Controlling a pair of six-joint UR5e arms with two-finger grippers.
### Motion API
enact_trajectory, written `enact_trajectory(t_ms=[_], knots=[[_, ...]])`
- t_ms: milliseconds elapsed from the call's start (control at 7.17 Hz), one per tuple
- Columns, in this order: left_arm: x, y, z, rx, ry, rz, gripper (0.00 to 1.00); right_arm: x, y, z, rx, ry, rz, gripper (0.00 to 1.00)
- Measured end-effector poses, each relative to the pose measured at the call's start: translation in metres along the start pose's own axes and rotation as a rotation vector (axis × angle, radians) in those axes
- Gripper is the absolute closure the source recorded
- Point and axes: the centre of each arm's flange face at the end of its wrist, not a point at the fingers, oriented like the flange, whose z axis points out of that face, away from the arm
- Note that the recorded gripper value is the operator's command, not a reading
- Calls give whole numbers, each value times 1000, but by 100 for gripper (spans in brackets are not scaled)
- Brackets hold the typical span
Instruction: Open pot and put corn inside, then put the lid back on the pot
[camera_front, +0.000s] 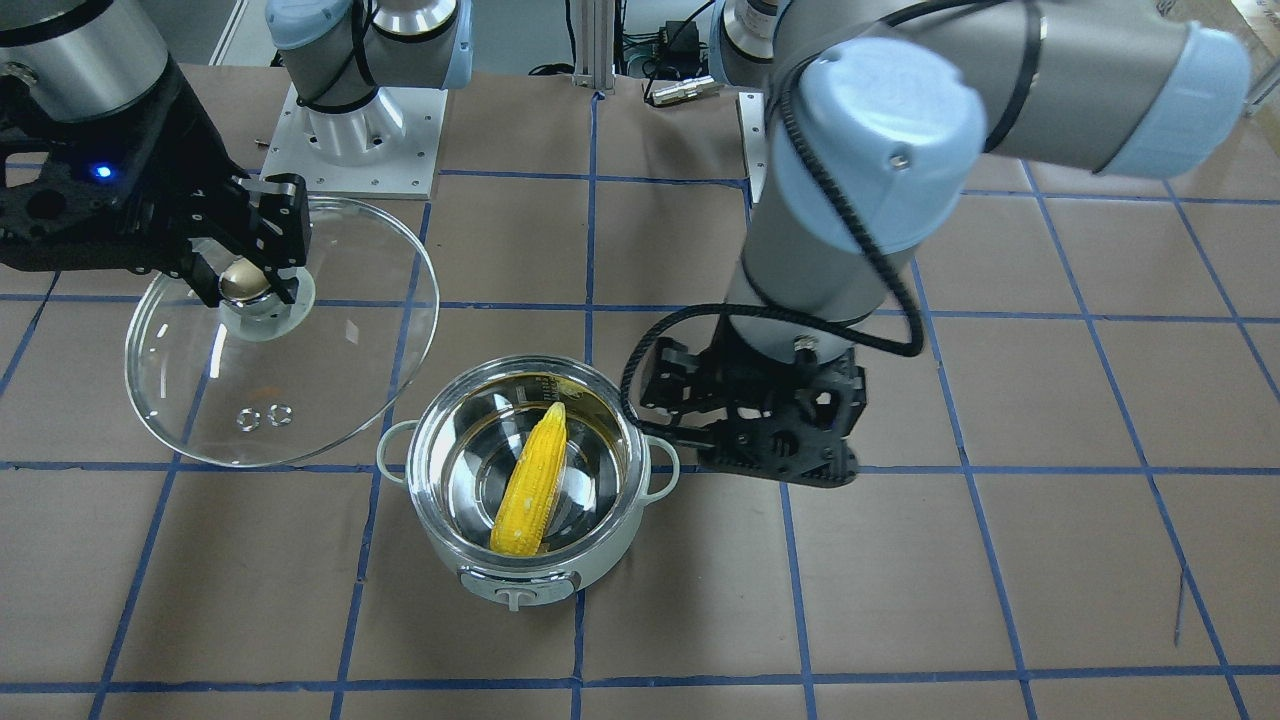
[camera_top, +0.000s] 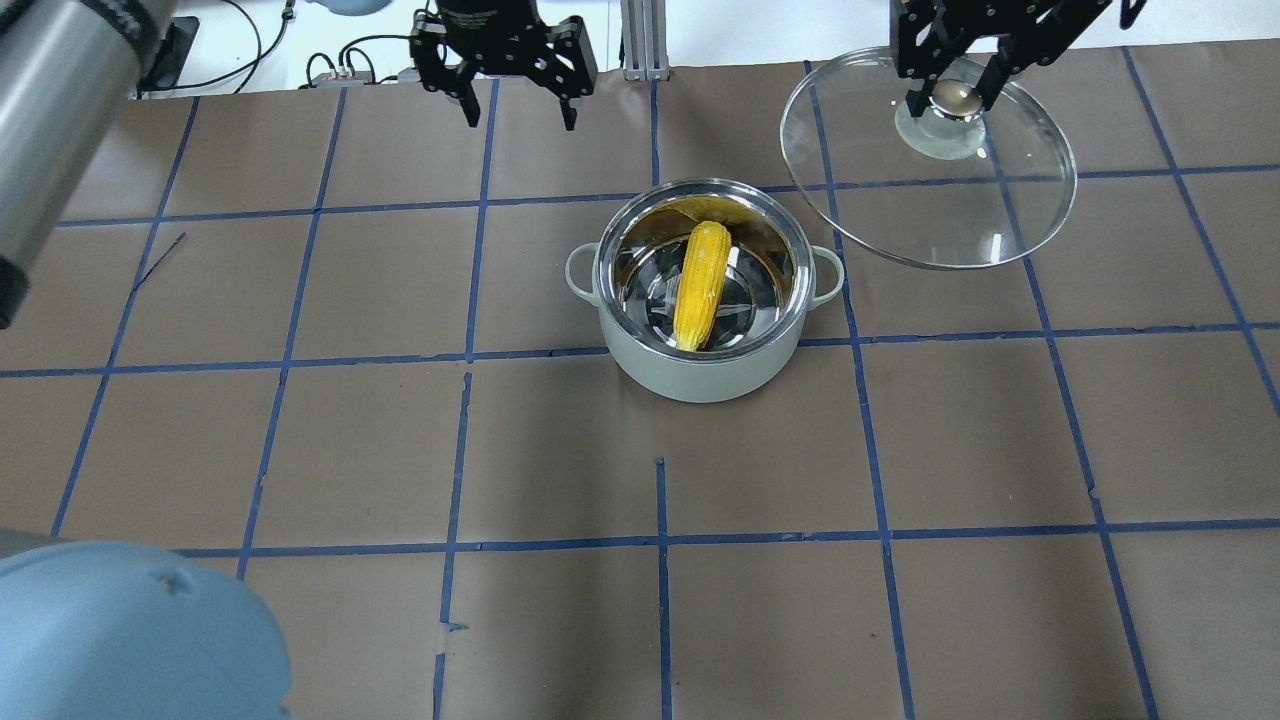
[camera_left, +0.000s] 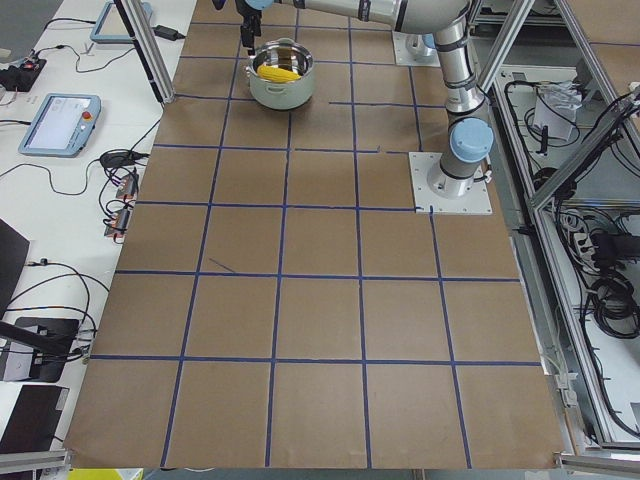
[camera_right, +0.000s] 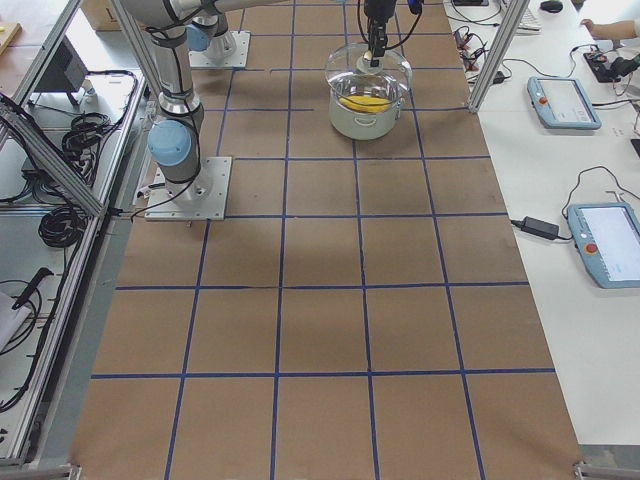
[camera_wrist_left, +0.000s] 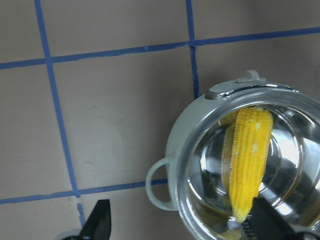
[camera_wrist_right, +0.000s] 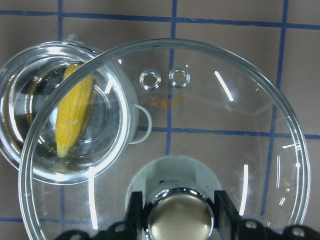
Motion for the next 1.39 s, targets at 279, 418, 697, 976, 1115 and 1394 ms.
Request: enact_trajectory(t_ms=[279,418,697,976,1115,1394], knots=[[-49,46,-57,-7,3,7,0,-41,-11,40,93,-26,-21,66],[-61,76,-81,5,1,-3,0,-54,-14,64,136,-28,-27,66],[-65,140,-98,13,-4,-15,0,-74,-27,108,149,-31,-42,66],[-68,185,-79,-11,-2,-20,0,-100,-33,139,122,-36,-73,66],[-76,190,-69,-21,0,-23,0,-111,-32,147,107,-42,-81,66],[-89,192,-61,-27,4,-17,0,-129,-31,164,77,-48,-96,66]])
